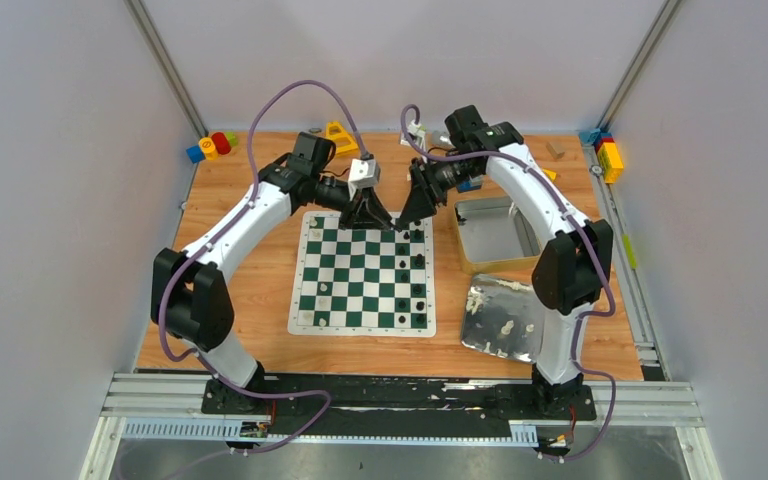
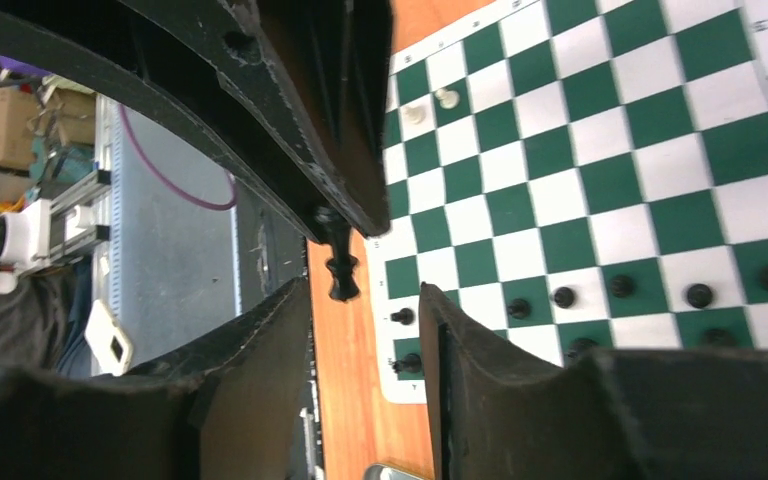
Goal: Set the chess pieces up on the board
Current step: Place the chess piece on the chessboard.
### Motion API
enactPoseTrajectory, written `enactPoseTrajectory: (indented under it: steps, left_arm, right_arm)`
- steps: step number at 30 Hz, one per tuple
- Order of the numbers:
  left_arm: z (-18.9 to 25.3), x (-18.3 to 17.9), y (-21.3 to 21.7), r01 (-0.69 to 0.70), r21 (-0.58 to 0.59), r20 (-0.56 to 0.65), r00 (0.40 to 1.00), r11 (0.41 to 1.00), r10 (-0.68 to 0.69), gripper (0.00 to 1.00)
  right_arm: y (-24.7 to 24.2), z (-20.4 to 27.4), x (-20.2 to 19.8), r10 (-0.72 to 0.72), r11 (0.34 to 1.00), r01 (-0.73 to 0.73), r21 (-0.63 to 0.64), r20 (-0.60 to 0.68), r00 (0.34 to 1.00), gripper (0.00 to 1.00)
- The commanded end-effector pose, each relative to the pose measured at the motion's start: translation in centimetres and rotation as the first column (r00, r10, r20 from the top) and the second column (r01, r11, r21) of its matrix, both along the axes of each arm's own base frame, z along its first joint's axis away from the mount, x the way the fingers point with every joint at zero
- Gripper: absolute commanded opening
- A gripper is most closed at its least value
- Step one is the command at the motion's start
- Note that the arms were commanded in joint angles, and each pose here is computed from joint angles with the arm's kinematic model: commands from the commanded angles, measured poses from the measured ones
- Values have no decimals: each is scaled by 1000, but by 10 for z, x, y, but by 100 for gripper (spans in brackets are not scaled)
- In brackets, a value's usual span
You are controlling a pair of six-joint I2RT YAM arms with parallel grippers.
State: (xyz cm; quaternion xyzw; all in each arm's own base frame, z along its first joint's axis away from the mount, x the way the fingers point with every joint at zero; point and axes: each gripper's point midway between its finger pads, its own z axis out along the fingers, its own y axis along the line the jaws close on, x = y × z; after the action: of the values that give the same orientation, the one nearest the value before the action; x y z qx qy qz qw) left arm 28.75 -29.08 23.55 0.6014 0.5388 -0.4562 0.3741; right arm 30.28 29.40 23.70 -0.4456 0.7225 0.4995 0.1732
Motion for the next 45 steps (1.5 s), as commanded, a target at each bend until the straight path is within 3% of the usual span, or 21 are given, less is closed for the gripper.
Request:
enactPoseTrajectory:
  steps: [1,4,8,18,23,35,37,41,45]
  left_arm:
    - [32,12,-4,-139,-75,1,990,987,139,0]
    - [43,25,-7,-227,-109,-36,974,968,225,0]
    - [49,38,-11,-359,-135,-220,920,924,325,0]
    - [41,51,-15,-495,-172,-454,807,852,377,0]
    - [43,52,-17,-497,-207,-476,804,843,358,0]
    - [33,54,-15,-519,-201,-509,780,831,364,0]
    - [31,54,-15,-523,-199,-510,777,829,368,0]
    - [32,55,-13,-531,-206,-509,776,822,373,0]
    - [31,57,-11,-542,-206,-515,768,815,381,0]
  right_arm:
    - [-10,40,26,-101,991,91,102,99,990,49]
    - [-14,43,34,-159,981,146,129,99,982,54]
    - [-15,50,48,-232,964,211,164,124,965,57]
    - [-9,55,51,-287,940,271,208,53,956,57]
    - [-9,47,52,-294,938,282,201,37,955,53]
    - [-7,52,41,-239,944,228,238,18,971,24]
    - [-7,51,40,-237,945,228,236,11,971,24]
    - [-9,48,41,-246,944,236,230,12,969,36]
    - [-10,49,39,-244,944,234,234,14,970,38]
